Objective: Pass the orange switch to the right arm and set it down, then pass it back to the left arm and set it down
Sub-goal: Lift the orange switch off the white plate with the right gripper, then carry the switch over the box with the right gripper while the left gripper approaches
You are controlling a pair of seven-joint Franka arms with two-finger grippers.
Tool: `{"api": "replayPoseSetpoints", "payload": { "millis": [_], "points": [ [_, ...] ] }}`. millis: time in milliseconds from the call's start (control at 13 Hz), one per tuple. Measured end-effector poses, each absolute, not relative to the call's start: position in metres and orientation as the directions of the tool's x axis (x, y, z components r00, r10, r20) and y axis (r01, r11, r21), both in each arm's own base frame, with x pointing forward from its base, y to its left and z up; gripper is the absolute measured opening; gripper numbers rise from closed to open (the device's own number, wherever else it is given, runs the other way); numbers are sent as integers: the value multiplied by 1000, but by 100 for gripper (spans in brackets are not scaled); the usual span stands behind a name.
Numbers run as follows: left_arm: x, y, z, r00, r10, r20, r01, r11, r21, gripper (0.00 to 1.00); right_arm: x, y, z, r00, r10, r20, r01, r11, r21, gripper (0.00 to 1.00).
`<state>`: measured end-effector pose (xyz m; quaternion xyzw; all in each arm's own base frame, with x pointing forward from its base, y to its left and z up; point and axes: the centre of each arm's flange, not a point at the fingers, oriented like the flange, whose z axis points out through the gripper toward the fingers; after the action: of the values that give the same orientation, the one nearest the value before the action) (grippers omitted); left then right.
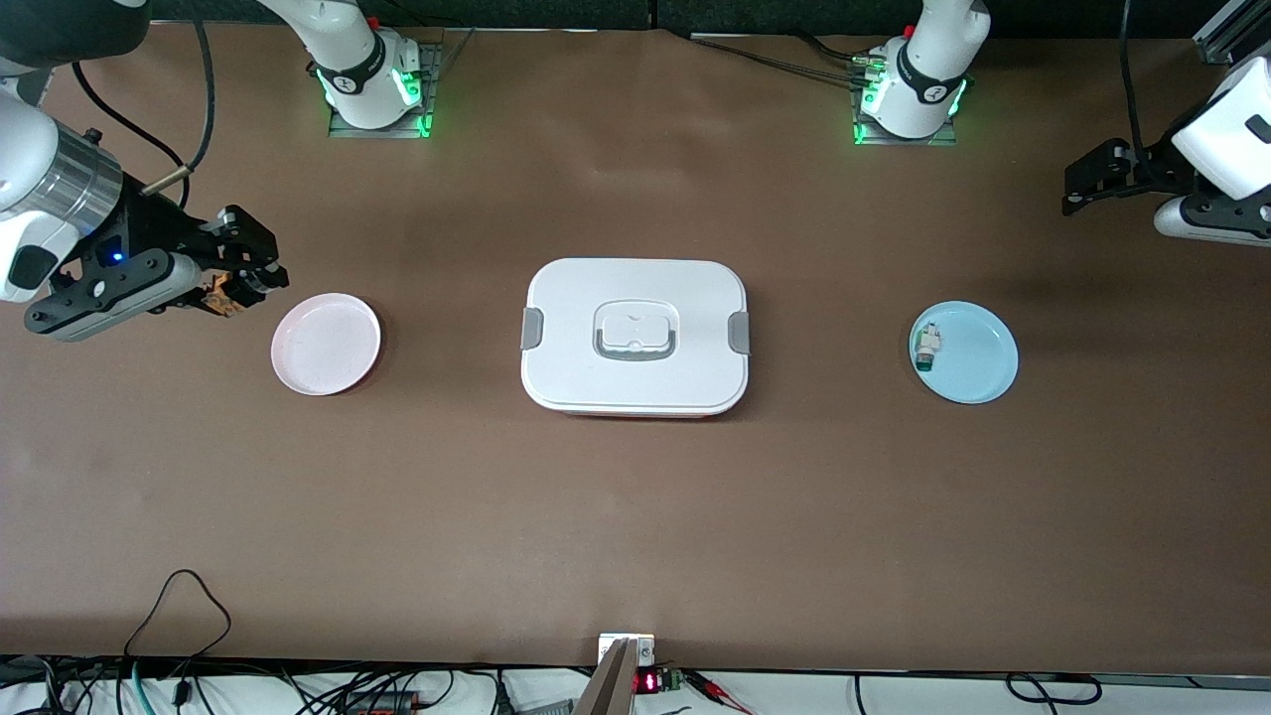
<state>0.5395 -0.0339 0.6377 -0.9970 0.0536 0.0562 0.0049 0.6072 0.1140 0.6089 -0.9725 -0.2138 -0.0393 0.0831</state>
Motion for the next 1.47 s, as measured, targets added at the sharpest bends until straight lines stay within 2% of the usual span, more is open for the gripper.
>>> {"api": "replayPoseSetpoints", "payload": {
  "millis": [309, 463, 694, 1157, 1466],
  "points": [
    [540, -34, 638, 988, -106, -113, -107, -994, -4, 100, 611, 139, 622, 848, 466, 252, 521, -822, -231, 74],
    [540, -34, 638, 988, -106, -113, -107, -994, -4, 100, 610, 159, 628, 783, 524, 336, 611, -749, -255, 74],
    [540, -34, 638, 988, -106, -113, -107, -994, -4, 100, 608, 182, 635, 703, 540, 463, 705, -614, -354, 74],
    [540, -34, 638, 988, -106, -113, -107, -994, -4, 100, 618, 194, 616, 563, 581, 587, 826, -426, -370, 74],
    [539, -35, 637, 987, -108, -120, -109, -994, -3, 100, 626, 207, 574, 416, 568, 710, 909, -225, -352, 74]
  ]
}}
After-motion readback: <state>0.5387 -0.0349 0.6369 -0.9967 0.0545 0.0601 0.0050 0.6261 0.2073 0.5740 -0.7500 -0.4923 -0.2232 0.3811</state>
